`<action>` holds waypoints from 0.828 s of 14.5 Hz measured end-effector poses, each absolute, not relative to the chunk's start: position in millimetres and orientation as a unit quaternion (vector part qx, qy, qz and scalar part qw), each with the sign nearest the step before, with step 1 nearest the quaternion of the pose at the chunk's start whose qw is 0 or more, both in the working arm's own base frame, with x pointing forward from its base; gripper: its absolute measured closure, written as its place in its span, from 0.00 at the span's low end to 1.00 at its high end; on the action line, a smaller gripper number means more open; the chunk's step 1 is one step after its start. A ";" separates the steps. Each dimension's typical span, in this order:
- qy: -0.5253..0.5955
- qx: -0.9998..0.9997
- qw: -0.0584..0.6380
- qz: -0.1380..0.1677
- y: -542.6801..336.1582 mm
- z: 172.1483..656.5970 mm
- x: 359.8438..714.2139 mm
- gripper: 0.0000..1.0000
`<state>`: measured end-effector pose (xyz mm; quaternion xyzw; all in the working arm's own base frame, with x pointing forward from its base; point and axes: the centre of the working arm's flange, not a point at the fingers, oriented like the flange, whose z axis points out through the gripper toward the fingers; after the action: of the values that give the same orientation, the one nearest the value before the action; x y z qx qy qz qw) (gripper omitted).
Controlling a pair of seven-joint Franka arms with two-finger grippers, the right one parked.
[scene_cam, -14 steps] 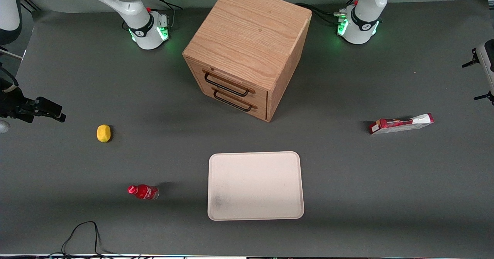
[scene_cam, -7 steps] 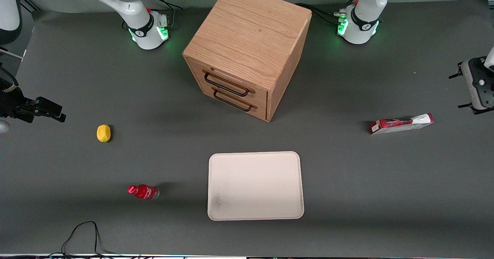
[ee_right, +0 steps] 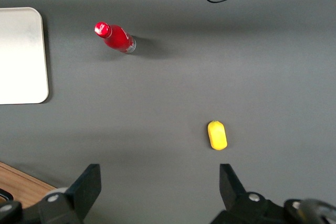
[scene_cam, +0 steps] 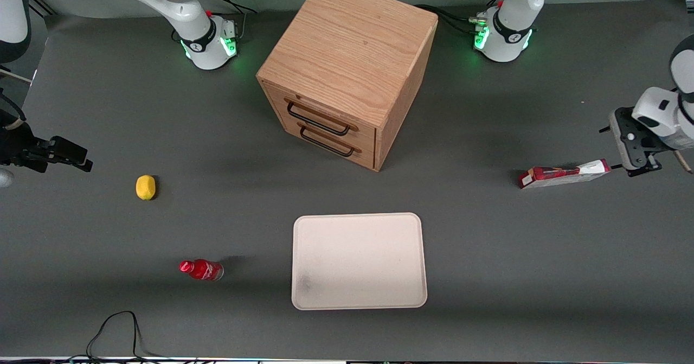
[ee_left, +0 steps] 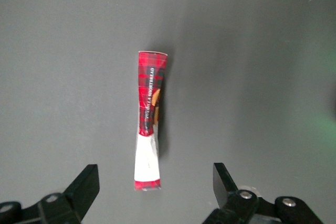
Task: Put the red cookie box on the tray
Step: 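Lower the open left gripper over the cookie box's end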
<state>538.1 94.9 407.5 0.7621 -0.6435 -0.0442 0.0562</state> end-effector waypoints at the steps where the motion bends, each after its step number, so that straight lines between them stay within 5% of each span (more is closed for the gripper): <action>1: -0.650 0.757 0.049 -0.038 93.7 395.8 536.3 0.03; 12: -0.703 0.711 0.020 -0.016 94.7 277.3 532.1 0.04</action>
<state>532.1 94.7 277.3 0.7106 -0.7032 -0.0161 0.0199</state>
